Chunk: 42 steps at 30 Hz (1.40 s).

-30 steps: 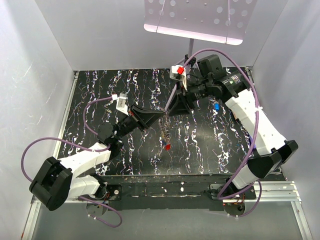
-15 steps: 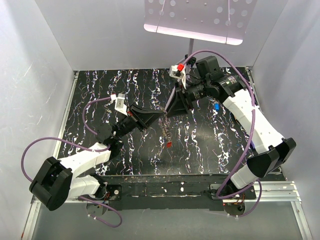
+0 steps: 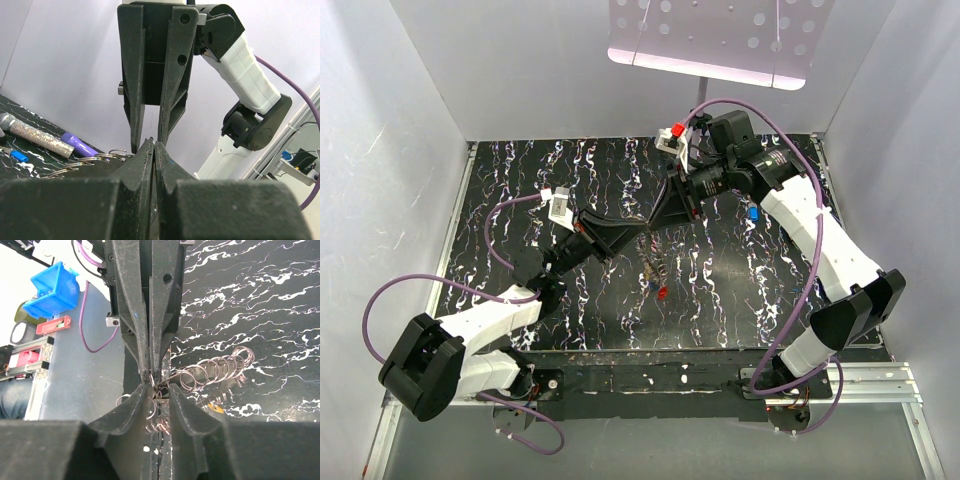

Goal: Put the keys on the keyring

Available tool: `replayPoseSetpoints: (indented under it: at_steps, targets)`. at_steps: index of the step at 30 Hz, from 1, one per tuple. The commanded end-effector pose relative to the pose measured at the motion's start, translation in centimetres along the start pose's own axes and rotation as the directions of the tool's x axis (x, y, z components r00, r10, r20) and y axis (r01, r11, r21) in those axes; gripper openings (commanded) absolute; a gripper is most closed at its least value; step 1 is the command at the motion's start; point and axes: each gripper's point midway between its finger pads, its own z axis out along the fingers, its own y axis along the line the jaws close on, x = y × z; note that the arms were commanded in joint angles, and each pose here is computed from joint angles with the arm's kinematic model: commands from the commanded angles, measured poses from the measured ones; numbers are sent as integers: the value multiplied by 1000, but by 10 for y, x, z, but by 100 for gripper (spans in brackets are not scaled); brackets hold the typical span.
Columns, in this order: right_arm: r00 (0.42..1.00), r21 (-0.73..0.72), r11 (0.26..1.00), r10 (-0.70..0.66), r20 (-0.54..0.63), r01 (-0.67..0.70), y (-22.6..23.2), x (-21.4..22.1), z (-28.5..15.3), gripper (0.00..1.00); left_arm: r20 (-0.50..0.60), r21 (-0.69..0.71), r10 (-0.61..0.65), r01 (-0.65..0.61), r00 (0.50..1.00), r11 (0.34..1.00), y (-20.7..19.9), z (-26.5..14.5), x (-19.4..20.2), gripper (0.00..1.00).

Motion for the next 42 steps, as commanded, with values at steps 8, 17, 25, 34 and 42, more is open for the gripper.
replayPoseSetpoints:
  at_steps: [8, 17, 25, 34, 42]
  targets:
    - [997, -40, 997, -62, 36, 63, 15, -12, -6, 1, 55, 33, 22, -24, 998, 999, -9, 5, -16, 0]
    - [972, 16, 975, -221, -83, 223, 8, 17, -17, 1, -135, -54, 1, -8, 991, 998, 1, -12, -14, 56]
    - [920, -70, 943, -333, -208, 326, 14, 51, -28, 1, -510, -42, -69, 56, 857, 998, -3, -19, 3, 78]
    - [944, -136, 971, -226, -240, 198, 15, 67, -22, 1, -630, 148, 99, -6, 770, 989, -11, -12, 20, 71]
    - [956, -145, 979, -176, -234, 145, 12, 67, -17, 1, -683, 151, 181, -106, 708, 983, 1, -3, 49, 59]
